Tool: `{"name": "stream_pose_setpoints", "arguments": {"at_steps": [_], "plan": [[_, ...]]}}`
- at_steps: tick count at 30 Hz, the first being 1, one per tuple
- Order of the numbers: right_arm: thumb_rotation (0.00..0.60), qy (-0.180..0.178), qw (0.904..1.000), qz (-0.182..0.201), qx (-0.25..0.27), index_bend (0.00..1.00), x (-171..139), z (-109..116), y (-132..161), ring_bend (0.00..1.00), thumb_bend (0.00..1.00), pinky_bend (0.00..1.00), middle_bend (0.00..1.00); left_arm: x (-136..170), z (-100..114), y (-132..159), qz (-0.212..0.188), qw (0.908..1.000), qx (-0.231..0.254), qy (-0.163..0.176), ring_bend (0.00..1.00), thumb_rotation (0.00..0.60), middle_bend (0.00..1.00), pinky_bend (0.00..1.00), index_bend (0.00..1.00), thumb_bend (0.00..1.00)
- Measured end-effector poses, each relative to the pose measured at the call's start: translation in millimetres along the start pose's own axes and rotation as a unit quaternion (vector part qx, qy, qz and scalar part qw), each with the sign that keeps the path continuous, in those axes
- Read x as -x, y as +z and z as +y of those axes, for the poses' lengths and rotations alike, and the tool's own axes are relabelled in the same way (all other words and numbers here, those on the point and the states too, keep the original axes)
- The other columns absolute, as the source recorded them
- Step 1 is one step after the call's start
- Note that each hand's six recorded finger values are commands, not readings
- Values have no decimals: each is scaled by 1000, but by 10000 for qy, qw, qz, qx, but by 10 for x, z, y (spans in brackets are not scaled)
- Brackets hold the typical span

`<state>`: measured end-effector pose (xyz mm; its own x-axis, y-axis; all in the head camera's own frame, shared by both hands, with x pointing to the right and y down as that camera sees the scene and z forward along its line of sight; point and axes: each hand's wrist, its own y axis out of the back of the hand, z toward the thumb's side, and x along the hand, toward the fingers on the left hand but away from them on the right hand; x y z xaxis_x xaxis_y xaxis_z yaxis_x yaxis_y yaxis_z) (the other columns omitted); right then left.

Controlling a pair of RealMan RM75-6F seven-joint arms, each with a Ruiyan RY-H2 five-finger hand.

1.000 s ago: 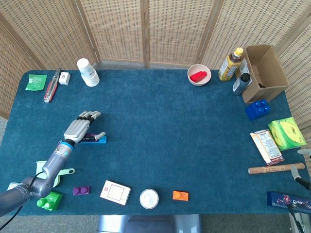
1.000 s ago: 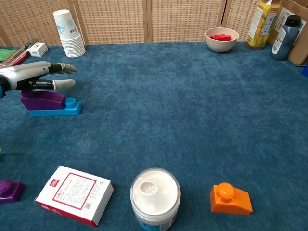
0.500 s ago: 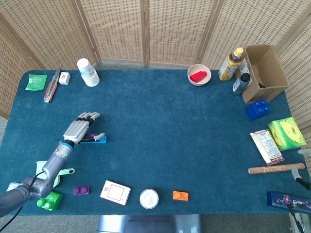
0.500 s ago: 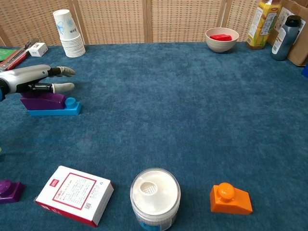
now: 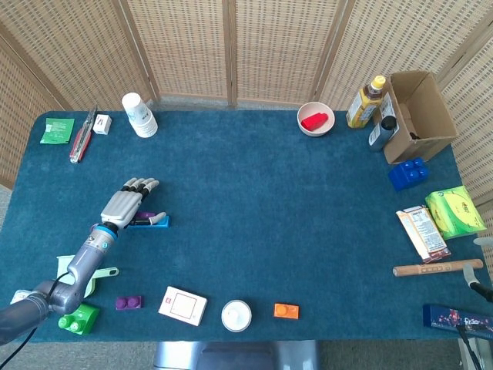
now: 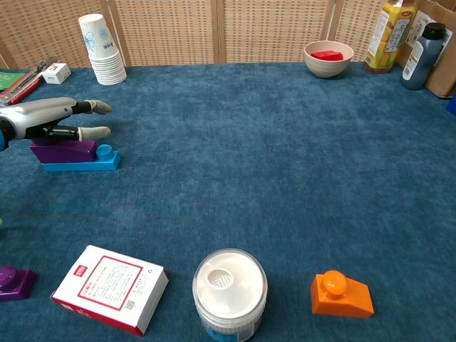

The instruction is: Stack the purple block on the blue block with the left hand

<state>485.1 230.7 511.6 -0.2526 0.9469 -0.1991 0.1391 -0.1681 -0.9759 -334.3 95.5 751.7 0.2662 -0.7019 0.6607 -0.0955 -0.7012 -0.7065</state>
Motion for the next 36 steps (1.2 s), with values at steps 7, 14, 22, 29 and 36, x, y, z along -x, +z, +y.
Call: {"name": "stream_pose_setpoints", "arguments": {"at_steps": [7, 14, 22, 29, 36], "plan": [[600, -18, 10000, -7, 7, 369, -4, 12, -5, 0, 288, 65, 176, -2, -20, -13, 7, 10000, -83, -16, 0, 117, 0, 0, 47, 248], [600, -38, 10000, 3, 19, 369, -8, 22, 0, 0, 288, 65, 176, -10, 65, 4, -23, 10000, -36, 84, 0, 121, 0, 0, 49, 249], [600, -60, 10000, 39, 33, 369, -7, 38, 17, 0, 288, 66, 176, 36, 278, 98, -202, 9992, 85, 327, 0, 118, 0, 0, 48, 248], [600, -75, 9999, 145, -30, 369, 55, 56, 78, 0, 287, 65, 176, 207, 500, 132, -324, 9981, 53, 512, 0, 117, 0, 0, 51, 249], [600, -23, 9995, 276, -155, 363, 146, 31, 173, 0, 288, 65, 176, 545, 722, 40, -188, 9975, 47, 685, 0, 119, 3, 0, 64, 249]]}}
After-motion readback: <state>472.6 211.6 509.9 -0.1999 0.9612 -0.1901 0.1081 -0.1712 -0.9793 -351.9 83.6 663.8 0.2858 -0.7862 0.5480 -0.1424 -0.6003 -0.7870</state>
